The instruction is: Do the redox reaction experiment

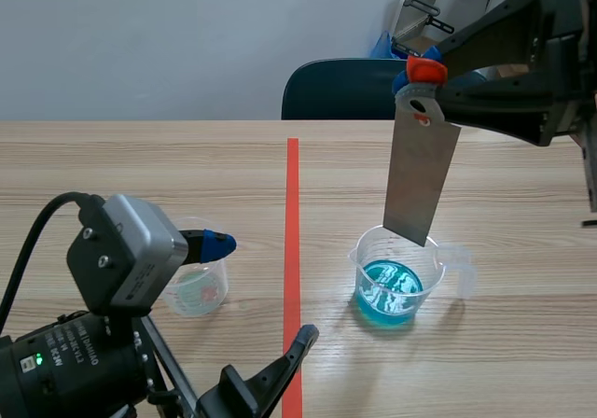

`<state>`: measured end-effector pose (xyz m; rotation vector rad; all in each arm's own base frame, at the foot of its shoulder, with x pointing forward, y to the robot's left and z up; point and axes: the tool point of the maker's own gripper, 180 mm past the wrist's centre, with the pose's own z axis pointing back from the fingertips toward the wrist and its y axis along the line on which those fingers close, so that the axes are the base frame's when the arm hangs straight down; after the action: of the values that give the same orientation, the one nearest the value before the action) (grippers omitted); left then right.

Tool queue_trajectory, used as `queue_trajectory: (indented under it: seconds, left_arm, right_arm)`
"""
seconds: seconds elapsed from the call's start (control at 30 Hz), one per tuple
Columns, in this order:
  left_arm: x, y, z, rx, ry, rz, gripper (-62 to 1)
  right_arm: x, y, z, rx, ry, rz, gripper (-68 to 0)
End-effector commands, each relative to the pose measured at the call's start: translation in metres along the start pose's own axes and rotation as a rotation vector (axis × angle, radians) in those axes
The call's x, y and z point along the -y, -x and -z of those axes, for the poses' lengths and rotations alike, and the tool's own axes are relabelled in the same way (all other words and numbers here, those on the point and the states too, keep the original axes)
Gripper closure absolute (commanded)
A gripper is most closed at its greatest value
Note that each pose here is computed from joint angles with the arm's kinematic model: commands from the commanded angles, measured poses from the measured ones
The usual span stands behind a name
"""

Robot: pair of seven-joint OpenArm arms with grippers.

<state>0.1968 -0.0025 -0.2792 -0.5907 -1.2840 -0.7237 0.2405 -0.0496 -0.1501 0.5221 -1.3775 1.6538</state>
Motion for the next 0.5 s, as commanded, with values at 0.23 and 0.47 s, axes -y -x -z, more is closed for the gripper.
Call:
queue_trajectory:
  seconds: [0.23, 0.47]
  left_arm:
    - [0.0012, -0.007, 0.0013, 0.028, -0.001, -0.009, -62.3]
    - [0.0012, -0.007, 0.0013, 0.028, -0.001, -0.009, -62.3]
  right_arm:
    - [0.0025, -0.0106, 0.0031, 0.036, -0.005, -0.022, -0.7]
    - [-0.0027, -0.0089, 0.0065, 0.037, -0.017, -0.007, -0.7]
